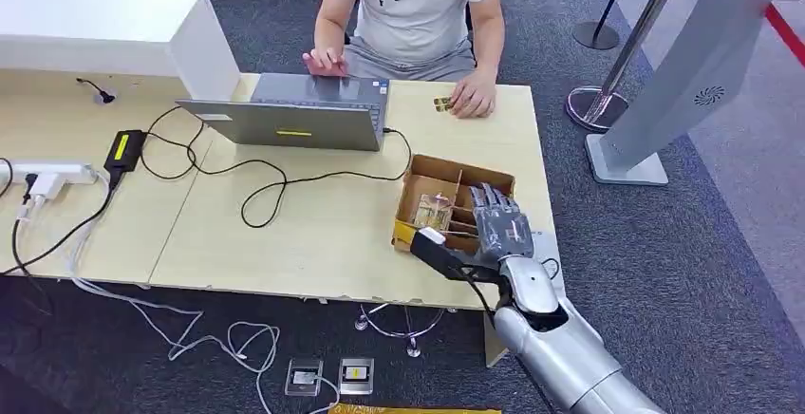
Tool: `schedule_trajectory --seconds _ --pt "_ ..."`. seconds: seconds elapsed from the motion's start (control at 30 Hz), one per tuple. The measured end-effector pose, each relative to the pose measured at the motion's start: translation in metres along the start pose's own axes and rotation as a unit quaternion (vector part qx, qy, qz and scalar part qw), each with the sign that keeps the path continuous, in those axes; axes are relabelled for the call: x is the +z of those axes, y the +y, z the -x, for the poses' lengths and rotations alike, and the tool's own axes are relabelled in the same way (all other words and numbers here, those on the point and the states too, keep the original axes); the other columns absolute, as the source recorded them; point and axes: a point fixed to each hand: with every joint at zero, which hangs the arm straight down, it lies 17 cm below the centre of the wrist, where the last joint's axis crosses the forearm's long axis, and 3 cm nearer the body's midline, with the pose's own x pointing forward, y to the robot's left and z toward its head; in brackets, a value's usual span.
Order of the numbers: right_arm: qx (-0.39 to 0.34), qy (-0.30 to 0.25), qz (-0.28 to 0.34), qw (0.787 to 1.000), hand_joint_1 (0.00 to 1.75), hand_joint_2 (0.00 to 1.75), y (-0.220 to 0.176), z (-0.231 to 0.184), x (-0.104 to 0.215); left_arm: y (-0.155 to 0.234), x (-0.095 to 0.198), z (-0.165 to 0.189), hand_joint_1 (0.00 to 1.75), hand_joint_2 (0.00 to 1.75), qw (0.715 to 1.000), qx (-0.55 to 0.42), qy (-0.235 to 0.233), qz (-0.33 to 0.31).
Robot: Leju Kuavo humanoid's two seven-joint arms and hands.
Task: Pass the card to the sensor for recognition and then transmit it.
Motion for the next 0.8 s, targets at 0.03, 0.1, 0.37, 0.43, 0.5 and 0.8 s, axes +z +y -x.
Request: schedule_trajectory --seconds 0.03,0.1,0.37,0.43,0.5,0.8 --pt "-0.001 -0.001 0.000 1.000 0.00 1.75 0.000 -0.001 0.000 0.000 0.000 0.000 0.00 0.00 1.000 0.000 0.000 0.000" --pt "-0.001 -0.003 0.000 1.000 0.00 1.75 -0.001 -0.003 0.000 0.000 0.000 0.000 0.00 0.00 1.000 -0.001 0.001 -0.001" --pt "-0.004 -0.010 -0.004 1.000 0.00 1.75 0.004 -0.007 0.003 0.000 0.000 0.002 0.00 0.00 1.000 0.000 0.005 -0.001" --pt "-0.006 -0.015 -0.005 1.000 0.00 1.75 0.004 -0.010 0.003 0.000 0.000 0.002 0.00 0.00 1.000 0.000 0.005 -0.001" --pt "-0.007 -0.017 -0.005 1.000 0.00 1.75 0.004 -0.012 0.003 0.000 0.000 0.002 0.00 0.00 1.000 0.000 0.005 -0.001" --pt "-0.010 -0.028 -0.011 0.999 1.75 1.75 0.008 -0.022 0.004 0.002 0.000 0.003 0.00 0.00 1.000 0.003 0.010 -0.005"
